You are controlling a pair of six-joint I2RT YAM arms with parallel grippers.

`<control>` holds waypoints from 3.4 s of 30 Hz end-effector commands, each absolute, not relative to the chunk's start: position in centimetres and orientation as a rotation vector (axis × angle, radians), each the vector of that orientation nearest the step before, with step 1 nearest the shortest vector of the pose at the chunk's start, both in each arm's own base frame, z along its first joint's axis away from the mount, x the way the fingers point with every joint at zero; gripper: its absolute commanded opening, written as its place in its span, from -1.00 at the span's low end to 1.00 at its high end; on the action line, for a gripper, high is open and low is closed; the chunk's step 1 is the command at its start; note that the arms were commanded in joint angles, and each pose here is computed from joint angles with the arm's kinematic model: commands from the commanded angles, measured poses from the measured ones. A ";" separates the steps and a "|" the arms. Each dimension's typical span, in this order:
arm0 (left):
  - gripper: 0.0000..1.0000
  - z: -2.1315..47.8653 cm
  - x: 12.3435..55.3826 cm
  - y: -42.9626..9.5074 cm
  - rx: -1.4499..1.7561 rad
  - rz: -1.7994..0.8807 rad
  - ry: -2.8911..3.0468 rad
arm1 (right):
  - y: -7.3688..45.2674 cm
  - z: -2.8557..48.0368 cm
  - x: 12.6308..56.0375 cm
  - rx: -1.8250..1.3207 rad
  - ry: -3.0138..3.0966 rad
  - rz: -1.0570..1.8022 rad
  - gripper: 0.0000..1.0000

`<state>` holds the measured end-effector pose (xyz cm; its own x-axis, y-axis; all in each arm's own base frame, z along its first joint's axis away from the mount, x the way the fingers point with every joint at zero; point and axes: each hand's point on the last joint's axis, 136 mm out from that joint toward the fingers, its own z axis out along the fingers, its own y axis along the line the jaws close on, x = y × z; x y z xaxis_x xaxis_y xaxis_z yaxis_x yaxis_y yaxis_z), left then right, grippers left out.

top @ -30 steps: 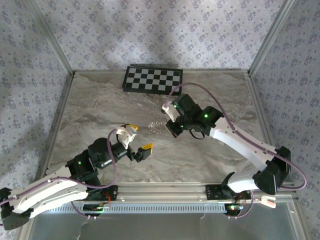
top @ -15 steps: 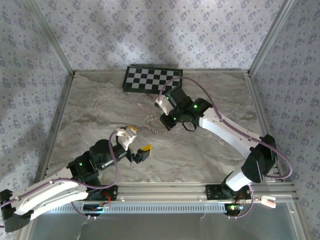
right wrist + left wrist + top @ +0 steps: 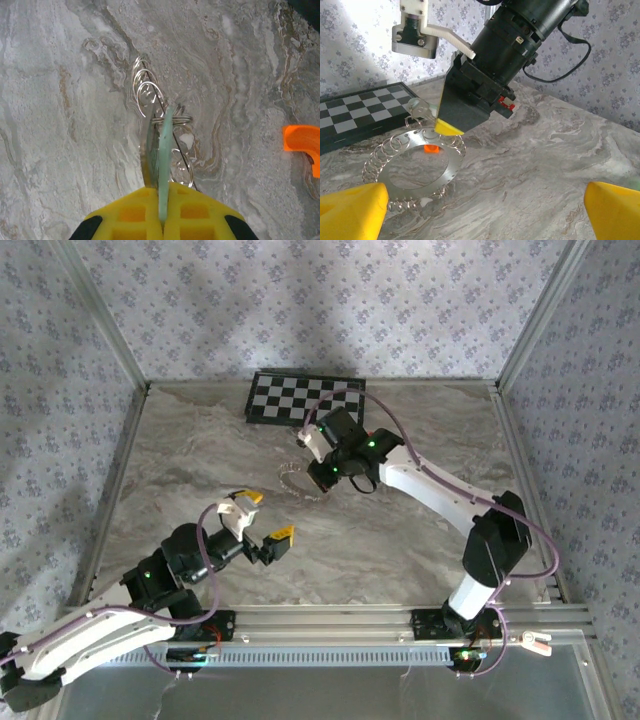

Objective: Put the keys on the keyring

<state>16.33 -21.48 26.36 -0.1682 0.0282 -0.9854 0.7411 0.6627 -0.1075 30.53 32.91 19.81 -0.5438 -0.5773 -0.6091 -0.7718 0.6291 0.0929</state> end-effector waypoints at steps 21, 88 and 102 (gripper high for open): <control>0.99 27.1 17.1 -20.5 0.594 -0.663 1.614 | 37.7 19.1 32.7 -1.074 2.280 0.567 -1.00; 0.99 28.1 16.9 -19.4 0.553 -0.677 1.565 | 29.5 8.2 23.1 -1.056 2.627 0.466 -1.00; 0.99 28.4 16.6 -19.4 0.559 -0.691 1.548 | 27.9 6.6 21.2 -0.991 2.680 0.459 -1.00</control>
<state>16.63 -19.64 27.48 -0.1254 -0.0228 -0.9918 0.7063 0.7000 -0.1054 21.48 28.07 6.25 -0.7238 -0.6119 -0.3189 -0.6828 0.7018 0.2032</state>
